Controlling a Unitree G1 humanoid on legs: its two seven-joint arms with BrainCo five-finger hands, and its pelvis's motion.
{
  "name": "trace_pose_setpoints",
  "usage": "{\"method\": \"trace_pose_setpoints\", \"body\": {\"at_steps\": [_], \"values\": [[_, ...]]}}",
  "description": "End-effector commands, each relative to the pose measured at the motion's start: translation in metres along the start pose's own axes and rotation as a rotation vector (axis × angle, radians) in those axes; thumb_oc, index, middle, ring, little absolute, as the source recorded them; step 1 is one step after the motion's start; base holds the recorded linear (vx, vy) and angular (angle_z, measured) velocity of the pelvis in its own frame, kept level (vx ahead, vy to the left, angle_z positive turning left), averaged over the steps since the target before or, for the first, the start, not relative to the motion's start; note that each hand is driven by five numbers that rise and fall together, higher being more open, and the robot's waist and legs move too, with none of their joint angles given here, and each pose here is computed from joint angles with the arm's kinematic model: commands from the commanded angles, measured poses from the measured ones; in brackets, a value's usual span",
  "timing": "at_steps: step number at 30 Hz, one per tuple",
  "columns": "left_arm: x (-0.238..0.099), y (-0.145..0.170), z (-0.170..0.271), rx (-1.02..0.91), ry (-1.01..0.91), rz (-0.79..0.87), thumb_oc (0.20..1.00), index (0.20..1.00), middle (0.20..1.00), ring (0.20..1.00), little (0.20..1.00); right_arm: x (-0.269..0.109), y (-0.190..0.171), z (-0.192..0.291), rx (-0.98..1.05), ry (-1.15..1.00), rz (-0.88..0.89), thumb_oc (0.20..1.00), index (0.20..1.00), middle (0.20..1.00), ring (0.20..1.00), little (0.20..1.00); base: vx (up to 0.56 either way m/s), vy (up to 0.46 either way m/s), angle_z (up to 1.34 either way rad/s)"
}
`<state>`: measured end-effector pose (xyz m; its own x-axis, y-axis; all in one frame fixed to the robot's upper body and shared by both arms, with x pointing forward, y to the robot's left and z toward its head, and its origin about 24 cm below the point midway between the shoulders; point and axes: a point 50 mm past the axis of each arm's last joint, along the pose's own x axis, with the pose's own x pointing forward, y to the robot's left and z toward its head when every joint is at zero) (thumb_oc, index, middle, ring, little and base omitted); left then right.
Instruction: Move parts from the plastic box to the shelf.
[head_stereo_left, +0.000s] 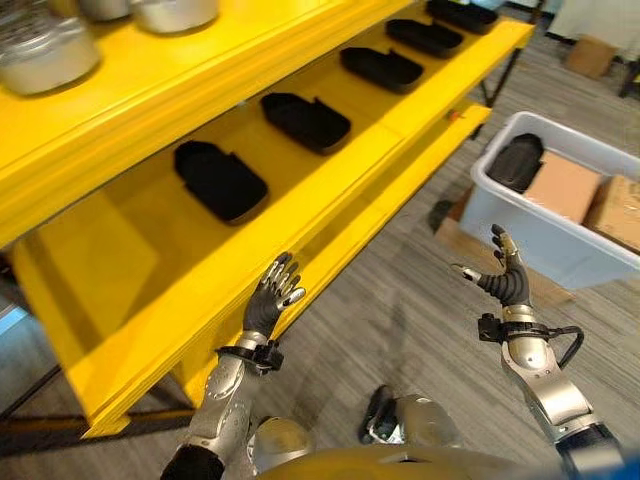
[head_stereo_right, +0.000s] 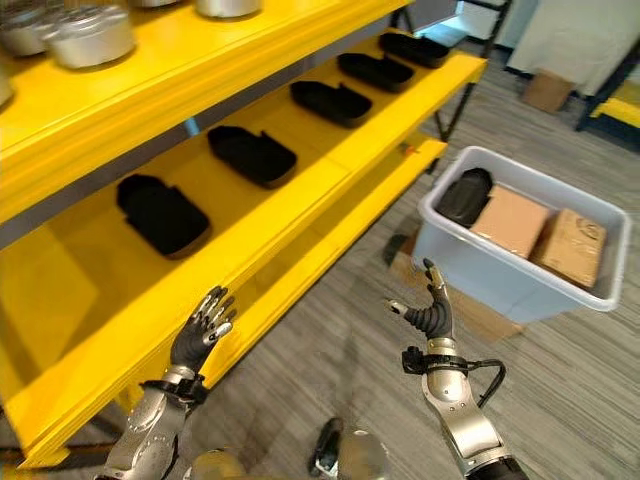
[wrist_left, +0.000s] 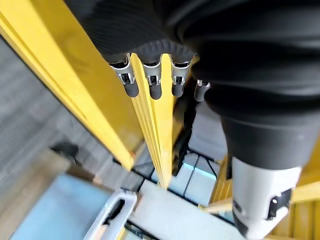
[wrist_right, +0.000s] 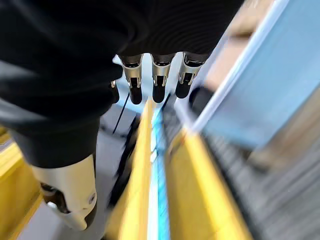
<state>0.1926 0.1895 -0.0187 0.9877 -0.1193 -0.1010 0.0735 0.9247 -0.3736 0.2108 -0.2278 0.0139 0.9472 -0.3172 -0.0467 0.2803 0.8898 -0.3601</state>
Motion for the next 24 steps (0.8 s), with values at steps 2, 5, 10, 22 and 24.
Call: {"method": "trace_pose_setpoints", "body": {"at_steps": [2, 5, 10, 22, 24], "values": [[0.002, -0.023, 0.013, 0.007, -0.038, -0.252, 1.0, 1.0, 1.0, 1.0, 1.0, 0.024, -0.034, 0.039, 0.026, -0.203, -0.247, 1.0, 1.0, 1.0, 1.0, 1.0, 0.21, -0.555, -1.23], [0.015, -0.048, 0.014, 0.015, -0.07, -0.356, 1.0, 1.0, 1.0, 1.0, 1.0, 0.03, -0.047, 0.038, 0.014, -0.215, -0.342, 1.0, 1.0, 1.0, 1.0, 1.0, 0.11, -0.335, -0.72], [0.031, -0.068, 0.027, 0.031, -0.15, -0.398, 1.0, 1.0, 1.0, 1.0, 1.0, 0.038, -0.054, 0.043, 0.004, -0.252, -0.34, 1.0, 1.0, 1.0, 1.0, 1.0, 0.09, -0.203, -0.67], [0.022, -0.044, 0.023, -0.003, -0.103, -0.285, 1.0, 1.0, 1.0, 1.0, 1.0, 0.021, -0.021, 0.035, 0.045, -0.245, -0.162, 1.0, 1.0, 1.0, 1.0, 1.0, 0.15, -0.06, -0.81], [0.018, -0.037, 0.022, -0.02, -0.099, -0.254, 1.0, 1.0, 1.0, 1.0, 1.0, 0.018, -0.015, 0.034, 0.05, -0.228, -0.124, 1.0, 1.0, 1.0, 1.0, 1.0, 0.18, 0.128, -0.23]]}}
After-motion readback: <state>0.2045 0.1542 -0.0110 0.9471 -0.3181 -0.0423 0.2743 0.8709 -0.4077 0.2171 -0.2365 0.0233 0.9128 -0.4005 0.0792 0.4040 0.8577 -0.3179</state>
